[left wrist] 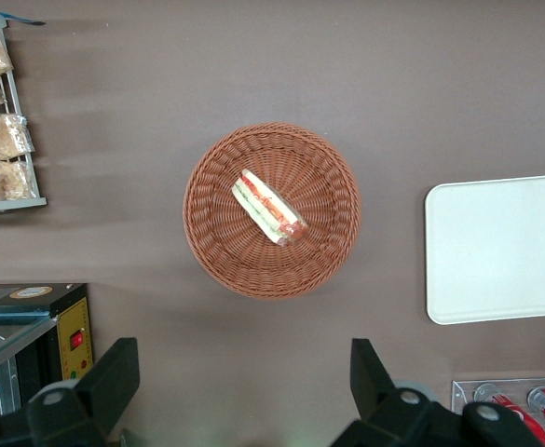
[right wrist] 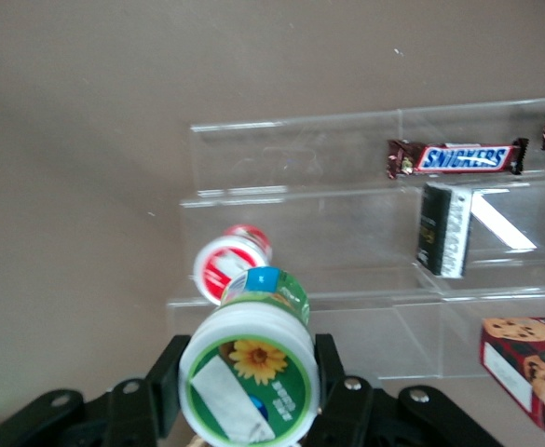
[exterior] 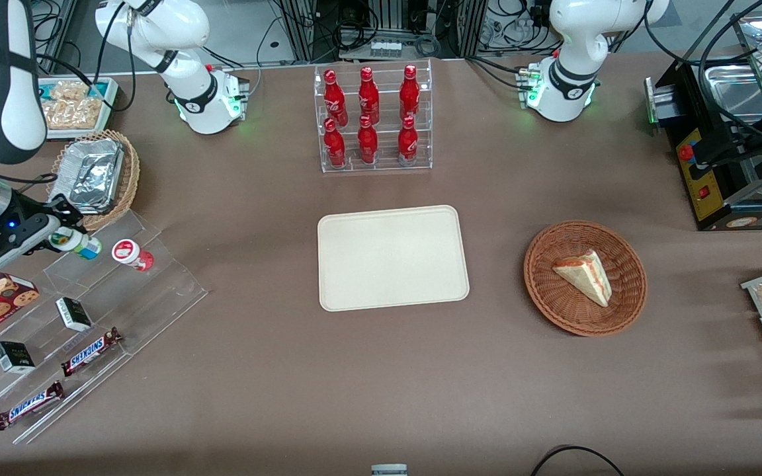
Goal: Place green gum on tray
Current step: 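Lift the green gum tub and carry it over the cream tray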
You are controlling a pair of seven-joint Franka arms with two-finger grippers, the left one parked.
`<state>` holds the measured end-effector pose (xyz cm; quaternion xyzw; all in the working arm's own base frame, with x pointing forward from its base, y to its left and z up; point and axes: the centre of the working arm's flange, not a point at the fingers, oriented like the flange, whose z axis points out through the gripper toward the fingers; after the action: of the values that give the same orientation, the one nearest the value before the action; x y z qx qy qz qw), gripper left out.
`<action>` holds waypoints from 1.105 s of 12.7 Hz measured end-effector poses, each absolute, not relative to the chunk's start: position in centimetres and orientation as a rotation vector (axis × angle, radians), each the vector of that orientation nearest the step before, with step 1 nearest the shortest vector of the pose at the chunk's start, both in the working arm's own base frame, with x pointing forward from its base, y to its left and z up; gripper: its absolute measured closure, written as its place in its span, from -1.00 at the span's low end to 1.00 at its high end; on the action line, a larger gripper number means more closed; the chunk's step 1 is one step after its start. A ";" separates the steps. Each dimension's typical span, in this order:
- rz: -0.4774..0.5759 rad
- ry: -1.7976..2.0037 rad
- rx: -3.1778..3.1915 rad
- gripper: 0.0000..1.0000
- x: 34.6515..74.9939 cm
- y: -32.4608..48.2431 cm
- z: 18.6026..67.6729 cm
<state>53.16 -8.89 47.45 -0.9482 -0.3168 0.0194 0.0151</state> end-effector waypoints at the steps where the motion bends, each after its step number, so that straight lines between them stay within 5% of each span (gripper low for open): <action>1: 0.077 -0.961 -2.956 -0.18 53.5 -6.8 48.3; 7: 0.110 -0.730 -3.034 -0.18 53.5 9.1 49.9; 14: 0.119 -0.352 -3.071 -0.18 53.6 29.6 45.7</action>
<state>53.61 29.62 45.68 -0.9925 -0.1136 0.0384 0.0239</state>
